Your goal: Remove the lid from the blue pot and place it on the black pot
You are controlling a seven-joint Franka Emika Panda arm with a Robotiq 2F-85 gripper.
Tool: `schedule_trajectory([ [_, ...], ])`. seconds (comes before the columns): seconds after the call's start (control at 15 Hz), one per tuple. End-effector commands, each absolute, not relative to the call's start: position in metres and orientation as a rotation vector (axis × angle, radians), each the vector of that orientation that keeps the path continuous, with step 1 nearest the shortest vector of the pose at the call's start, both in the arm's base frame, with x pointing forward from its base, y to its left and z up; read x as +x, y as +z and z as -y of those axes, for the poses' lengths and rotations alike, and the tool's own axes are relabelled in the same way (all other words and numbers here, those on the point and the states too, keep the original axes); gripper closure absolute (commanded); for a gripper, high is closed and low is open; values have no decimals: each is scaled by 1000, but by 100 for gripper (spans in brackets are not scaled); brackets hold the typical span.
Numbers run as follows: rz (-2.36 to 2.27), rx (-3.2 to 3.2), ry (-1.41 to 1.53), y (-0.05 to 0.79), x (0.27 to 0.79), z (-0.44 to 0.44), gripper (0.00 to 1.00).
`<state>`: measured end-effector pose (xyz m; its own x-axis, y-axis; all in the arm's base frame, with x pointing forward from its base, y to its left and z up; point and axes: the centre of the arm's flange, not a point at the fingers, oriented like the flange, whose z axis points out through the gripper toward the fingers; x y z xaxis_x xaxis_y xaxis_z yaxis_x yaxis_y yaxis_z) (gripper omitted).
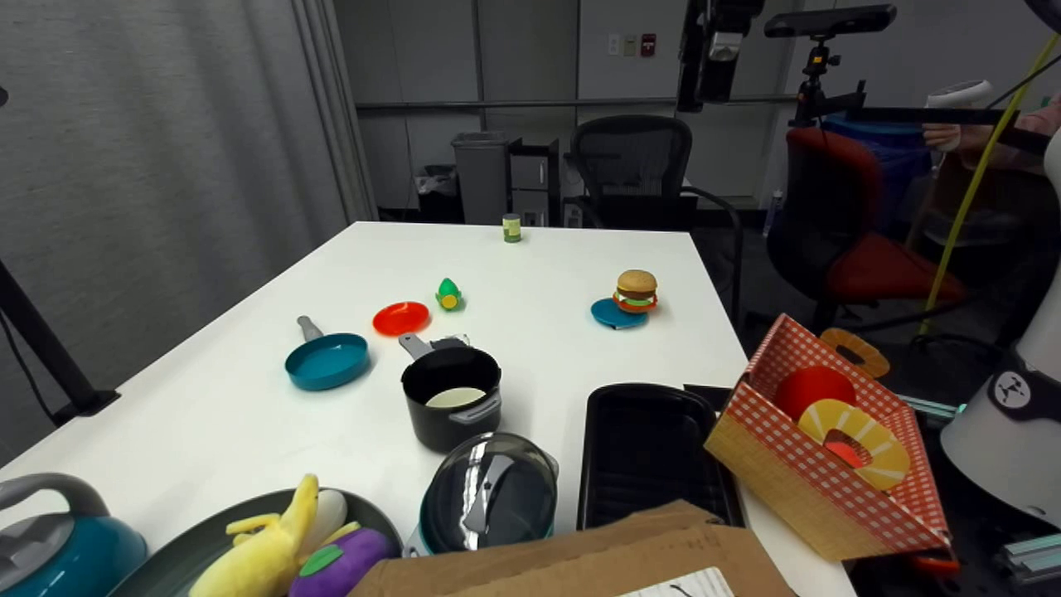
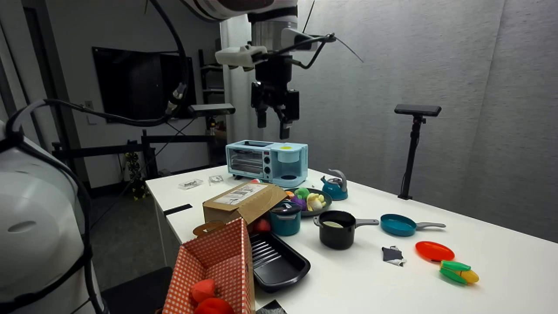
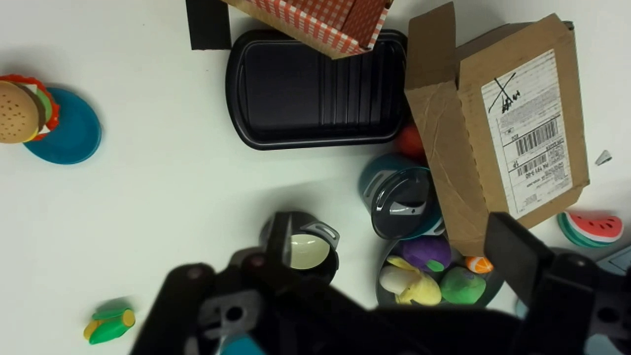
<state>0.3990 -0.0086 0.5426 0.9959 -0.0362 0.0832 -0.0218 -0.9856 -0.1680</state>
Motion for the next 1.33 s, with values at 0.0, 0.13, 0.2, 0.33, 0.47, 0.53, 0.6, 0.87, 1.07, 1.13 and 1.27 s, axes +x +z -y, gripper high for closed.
schedule_trajectory([
  [0.0,46,-2987,-113,519,419,15,0],
  [0.13,112,-2982,-73,501,427,13,0],
  [0.2,150,-2983,-52,490,431,12,0],
  [0.33,231,-2973,25,467,435,10,0],
  [0.47,326,-2964,75,445,437,6,0],
  [0.53,379,-2953,97,433,438,4,0],
  [0.6,428,-2945,113,423,440,1,0],
  [0.87,634,-2904,111,393,452,-13,0],
  [1.07,808,-2874,34,380,466,-28,0],
  [1.13,853,-2861,9,384,481,-25,0],
  [1.27,946,-2841,-60,382,492,-32,0],
])
